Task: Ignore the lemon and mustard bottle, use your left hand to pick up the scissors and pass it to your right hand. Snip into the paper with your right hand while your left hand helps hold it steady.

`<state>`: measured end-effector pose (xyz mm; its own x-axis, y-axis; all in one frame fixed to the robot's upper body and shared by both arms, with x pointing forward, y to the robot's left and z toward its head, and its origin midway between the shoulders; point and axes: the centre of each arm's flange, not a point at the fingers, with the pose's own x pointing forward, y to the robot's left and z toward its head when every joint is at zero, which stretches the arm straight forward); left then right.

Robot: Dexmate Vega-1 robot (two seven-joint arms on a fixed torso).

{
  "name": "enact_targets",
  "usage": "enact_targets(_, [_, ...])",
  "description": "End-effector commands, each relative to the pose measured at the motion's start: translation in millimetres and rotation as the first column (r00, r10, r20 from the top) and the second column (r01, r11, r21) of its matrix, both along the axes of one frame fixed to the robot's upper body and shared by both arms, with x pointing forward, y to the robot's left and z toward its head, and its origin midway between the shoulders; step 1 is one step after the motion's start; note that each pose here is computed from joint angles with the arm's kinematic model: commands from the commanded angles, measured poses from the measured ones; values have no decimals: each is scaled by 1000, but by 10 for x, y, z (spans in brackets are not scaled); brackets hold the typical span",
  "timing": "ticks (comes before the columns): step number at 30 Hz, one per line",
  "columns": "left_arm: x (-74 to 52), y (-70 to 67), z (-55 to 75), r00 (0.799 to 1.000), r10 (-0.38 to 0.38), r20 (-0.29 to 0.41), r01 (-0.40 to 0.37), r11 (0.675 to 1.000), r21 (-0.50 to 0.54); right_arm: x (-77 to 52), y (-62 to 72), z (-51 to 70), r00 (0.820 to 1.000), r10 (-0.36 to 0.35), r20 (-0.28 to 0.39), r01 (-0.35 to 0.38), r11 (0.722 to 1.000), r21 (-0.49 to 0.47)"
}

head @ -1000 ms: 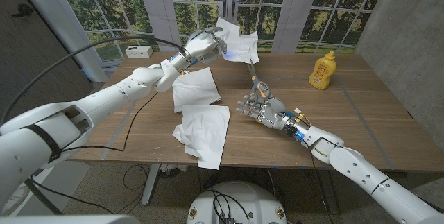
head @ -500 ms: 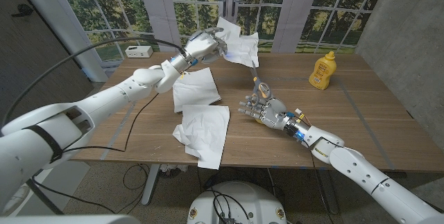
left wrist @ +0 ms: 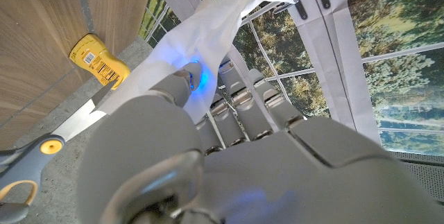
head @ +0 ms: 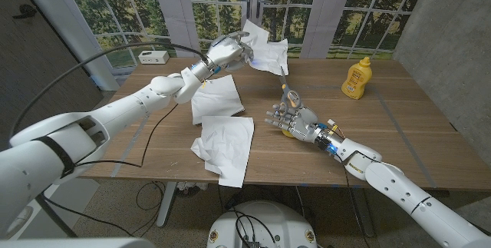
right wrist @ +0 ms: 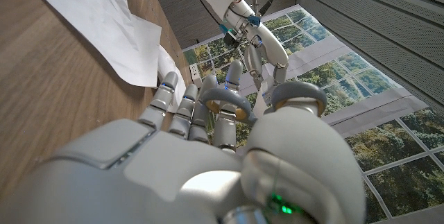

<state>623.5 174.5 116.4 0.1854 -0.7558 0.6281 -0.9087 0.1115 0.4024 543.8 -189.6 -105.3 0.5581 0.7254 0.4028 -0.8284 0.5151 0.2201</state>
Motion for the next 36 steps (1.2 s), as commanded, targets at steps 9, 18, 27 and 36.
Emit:
enact_targets(9, [33,-24,-32,1000,-9,-7,9,1000,-10,47,64,78,1000,22,11,-22,1000,-13])
enact_targets(18, [40,-34,-41,1000,-12,-8,12,1000,-11,52,67,52,1000,24,3,-24,1000,-12])
enact_targets(27, [47,-47,-44,1000,-15,-9,15,1000,-11,44,46,65,1000,21,6,-21,1000,-5])
enact_targets(36, [50,-44,-57,1000,-15,-12,14,1000,-12,43,48,63,1000,19,7,-19,1000,2])
